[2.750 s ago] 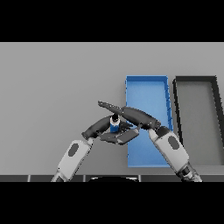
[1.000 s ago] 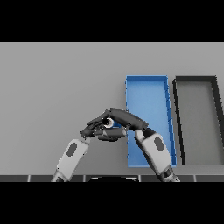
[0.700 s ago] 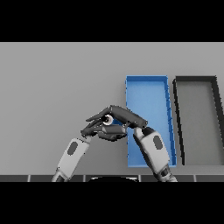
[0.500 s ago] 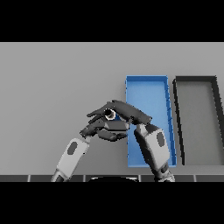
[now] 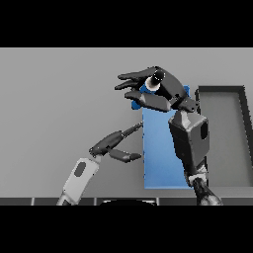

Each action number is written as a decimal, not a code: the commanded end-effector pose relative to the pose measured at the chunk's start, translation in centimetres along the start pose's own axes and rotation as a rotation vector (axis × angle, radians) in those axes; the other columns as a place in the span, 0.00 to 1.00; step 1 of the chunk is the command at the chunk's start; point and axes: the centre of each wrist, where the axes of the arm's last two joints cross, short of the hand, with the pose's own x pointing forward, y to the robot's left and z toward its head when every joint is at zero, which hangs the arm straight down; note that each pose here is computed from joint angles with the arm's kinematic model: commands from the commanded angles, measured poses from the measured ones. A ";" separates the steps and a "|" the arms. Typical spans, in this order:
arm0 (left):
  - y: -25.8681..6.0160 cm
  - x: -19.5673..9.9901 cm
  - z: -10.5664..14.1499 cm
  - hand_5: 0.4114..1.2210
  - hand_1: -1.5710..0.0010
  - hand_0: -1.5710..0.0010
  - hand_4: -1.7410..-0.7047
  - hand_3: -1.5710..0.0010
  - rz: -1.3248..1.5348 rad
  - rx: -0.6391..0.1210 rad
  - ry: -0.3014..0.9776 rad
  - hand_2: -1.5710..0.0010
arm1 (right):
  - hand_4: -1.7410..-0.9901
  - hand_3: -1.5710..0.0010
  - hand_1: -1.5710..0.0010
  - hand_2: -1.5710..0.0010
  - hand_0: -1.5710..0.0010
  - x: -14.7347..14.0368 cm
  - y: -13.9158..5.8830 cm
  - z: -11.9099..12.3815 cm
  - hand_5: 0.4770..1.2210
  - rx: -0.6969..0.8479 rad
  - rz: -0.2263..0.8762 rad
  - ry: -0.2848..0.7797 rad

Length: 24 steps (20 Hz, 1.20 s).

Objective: Pick up the blue pipe and place it into the blue bin.

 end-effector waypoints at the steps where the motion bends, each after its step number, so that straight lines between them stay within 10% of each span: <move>1: -0.3 0.4 0.1 0.07 1.00 1.00 0.77 1.00 -0.004 -0.002 -0.008 1.00 | 0.32 0.00 0.00 0.00 0.00 0.0 -1.2 0.1 1.00 -0.040 0.029 0.008; 11: 0.5 0.2 0.5 0.07 1.00 1.00 0.77 1.00 -0.007 0.031 0.025 1.00 | 0.32 0.00 0.00 0.00 0.00 -3.7 -8.3 5.2 1.00 -0.386 0.130 0.297; 24: 0.4 -0.1 0.7 0.08 1.00 1.00 0.79 1.00 -0.038 0.052 -0.004 1.00 | 0.32 0.00 0.00 0.00 0.00 -14.6 -8.4 13.5 1.00 -0.667 0.038 0.780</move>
